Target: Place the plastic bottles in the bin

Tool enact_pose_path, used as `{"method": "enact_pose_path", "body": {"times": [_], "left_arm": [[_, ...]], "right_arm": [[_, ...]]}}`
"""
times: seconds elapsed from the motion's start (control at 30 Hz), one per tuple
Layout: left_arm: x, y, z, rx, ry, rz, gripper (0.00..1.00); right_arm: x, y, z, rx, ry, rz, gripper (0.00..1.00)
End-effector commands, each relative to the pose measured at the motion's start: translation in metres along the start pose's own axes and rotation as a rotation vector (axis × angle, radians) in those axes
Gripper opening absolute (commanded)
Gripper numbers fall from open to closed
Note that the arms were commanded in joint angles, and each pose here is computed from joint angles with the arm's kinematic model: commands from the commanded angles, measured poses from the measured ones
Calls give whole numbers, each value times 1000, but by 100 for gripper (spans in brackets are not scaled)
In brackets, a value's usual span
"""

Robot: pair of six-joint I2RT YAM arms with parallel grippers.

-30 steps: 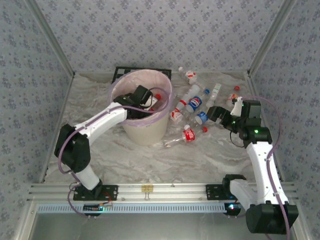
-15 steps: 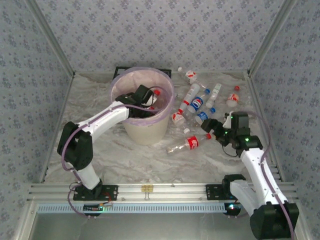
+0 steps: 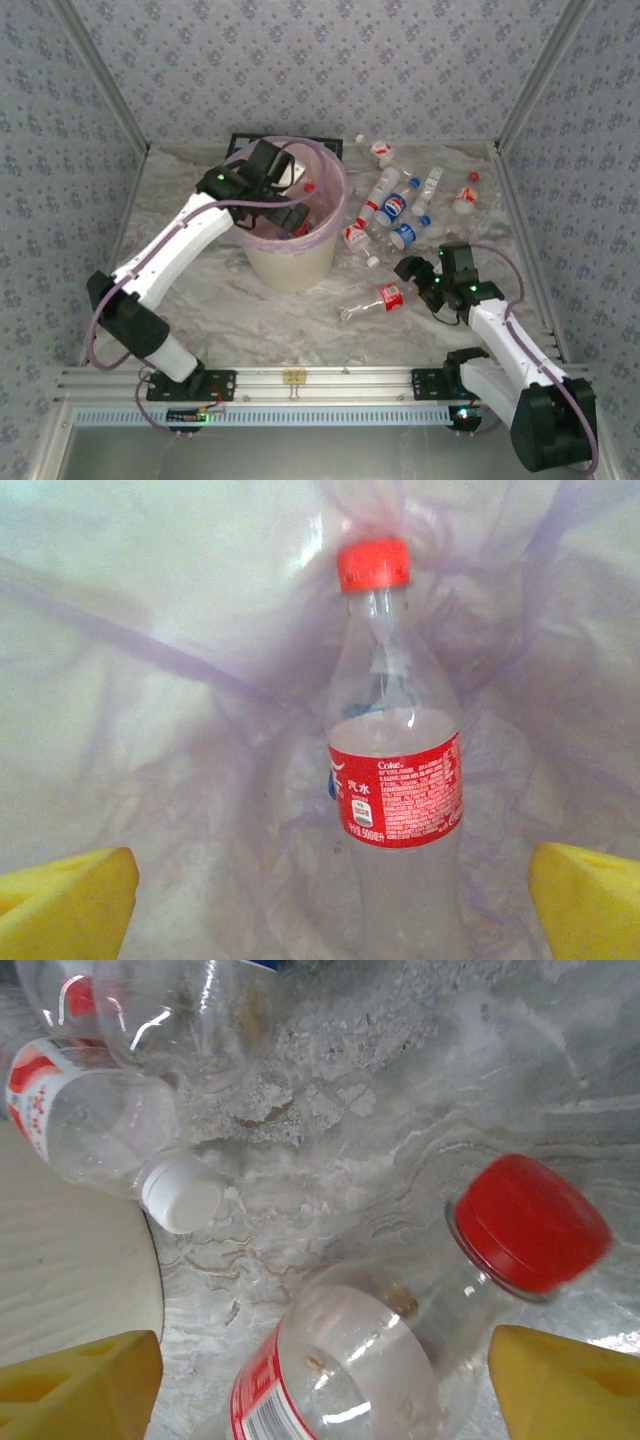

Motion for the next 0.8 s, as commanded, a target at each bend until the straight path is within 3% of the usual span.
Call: {"method": "enact_pose_path", "body": {"times": [0.0, 0.17, 0.33, 0.6, 0.77], "left_arm": [[2, -38, 5, 33, 26, -43, 100], [-5, -73, 0, 2, 32, -74, 100], [-13, -107, -4, -19, 8, -140, 100], [-12, -125, -4, -64, -56, -267, 100], [-7, -127, -5, -78, -71, -299, 100]], "right_arm": [[1, 10, 3, -4, 15, -13, 91], [2, 28, 7, -35, 13, 5, 92], [4, 41, 13, -46, -5, 7, 80], [6, 39, 25, -54, -40, -17, 61], [11, 22, 30, -62, -88, -74, 56]]}}
Point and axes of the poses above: each hand's point on the last joint's axis, 136 mm out from that joint toward the fingers, its own y axis out along the fingers, its own z axis along the line the jaws close on, x = y × z, the point moved 8 cm from there along -y, back along the fingers, and after that the axes turned 6 degrees about y, right-handed, at the moved point
